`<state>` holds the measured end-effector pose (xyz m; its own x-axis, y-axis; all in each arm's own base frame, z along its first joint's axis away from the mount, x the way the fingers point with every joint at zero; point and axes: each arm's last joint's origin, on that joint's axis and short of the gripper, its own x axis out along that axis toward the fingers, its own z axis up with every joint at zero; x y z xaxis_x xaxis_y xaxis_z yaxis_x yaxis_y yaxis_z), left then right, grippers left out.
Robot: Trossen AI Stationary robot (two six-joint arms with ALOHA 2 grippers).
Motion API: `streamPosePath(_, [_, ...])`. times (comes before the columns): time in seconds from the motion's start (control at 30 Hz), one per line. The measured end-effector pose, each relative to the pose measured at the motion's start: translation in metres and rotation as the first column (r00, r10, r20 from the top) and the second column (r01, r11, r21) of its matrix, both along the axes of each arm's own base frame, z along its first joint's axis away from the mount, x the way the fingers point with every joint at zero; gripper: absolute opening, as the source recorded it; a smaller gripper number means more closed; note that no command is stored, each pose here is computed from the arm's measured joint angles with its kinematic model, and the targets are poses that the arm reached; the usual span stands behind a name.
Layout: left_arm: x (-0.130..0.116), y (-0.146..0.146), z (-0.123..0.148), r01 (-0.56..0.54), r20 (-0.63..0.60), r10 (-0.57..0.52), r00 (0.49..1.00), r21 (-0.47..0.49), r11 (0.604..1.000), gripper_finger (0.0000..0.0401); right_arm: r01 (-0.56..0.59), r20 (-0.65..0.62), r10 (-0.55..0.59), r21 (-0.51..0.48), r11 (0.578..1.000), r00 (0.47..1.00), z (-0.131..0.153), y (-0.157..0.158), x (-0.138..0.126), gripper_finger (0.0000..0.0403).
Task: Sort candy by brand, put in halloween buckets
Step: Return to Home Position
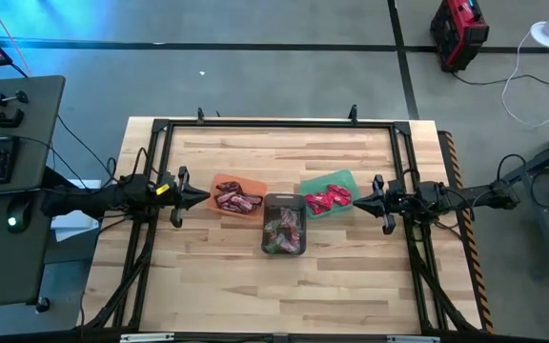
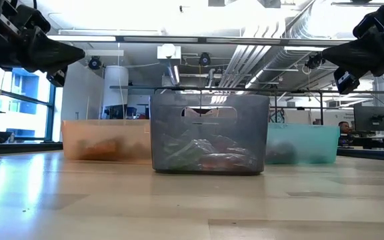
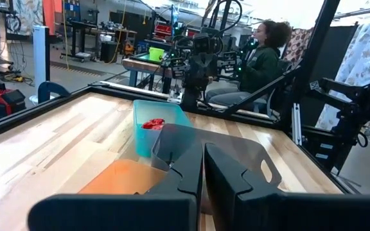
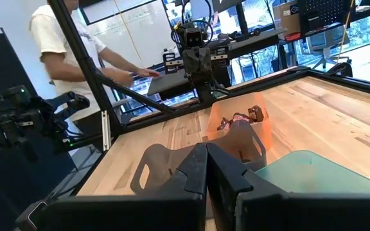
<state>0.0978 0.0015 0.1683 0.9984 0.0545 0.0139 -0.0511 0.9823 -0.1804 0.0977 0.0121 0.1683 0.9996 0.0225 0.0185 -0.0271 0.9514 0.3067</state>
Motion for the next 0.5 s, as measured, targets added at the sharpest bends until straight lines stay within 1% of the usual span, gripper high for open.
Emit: streamPosePath(0.5, [0.0000, 0.0000, 0.0000, 0.000, 0.000, 0.000, 1.000, 0.000, 1.000, 0.0007, 0.004, 0.000, -0.004, 0.000, 1.000, 1.000, 0.0001, -0.0001, 0.0000, 0.0000])
